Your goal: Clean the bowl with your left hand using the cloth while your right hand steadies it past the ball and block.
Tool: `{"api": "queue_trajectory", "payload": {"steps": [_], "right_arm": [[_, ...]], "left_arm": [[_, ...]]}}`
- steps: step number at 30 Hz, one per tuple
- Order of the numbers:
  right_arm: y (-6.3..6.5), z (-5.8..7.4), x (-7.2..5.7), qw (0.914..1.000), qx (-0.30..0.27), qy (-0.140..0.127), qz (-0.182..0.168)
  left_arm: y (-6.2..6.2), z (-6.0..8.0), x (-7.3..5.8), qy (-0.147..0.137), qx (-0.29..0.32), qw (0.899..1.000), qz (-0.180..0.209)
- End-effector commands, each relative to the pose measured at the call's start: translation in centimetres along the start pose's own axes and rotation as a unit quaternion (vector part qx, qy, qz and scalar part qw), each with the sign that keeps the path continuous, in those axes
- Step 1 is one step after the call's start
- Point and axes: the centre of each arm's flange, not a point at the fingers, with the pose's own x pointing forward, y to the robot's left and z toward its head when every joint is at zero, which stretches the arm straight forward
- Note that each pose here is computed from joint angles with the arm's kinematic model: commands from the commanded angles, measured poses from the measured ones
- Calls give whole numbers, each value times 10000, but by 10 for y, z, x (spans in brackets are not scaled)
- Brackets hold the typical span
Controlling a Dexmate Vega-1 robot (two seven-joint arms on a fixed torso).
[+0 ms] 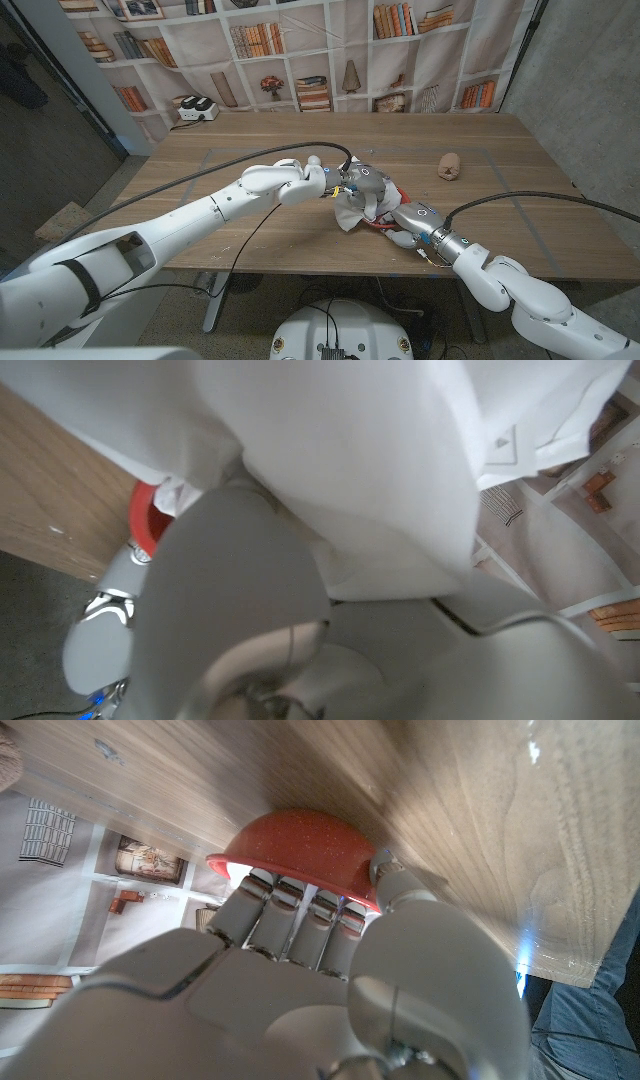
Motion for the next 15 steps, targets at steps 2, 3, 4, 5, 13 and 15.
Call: {"api": "queue_trajectory", "payload": {"steps": [2,3,4,5,13,15], "right_arm": [[0,2,-4,10000,26,76,-14],[0,3,-5,10000,23,85,-15],[0,3,-5,10000,24,93,-13],[0,3,-5,9999,26,103,-13],[-2,3,-5,9998,-4,181,-44],[-2,2,-5,9998,-16,196,-35]], "left_arm": [[-20,-15,59,-1,271,9996,-58],[-20,-14,62,-29,341,9994,-58],[-20,-13,65,-58,400,9992,-62],[-19,-13,67,-83,433,9990,-71],[-14,-8,62,-226,415,9989,-78],[-14,-9,54,-183,365,9991,-86]]}}
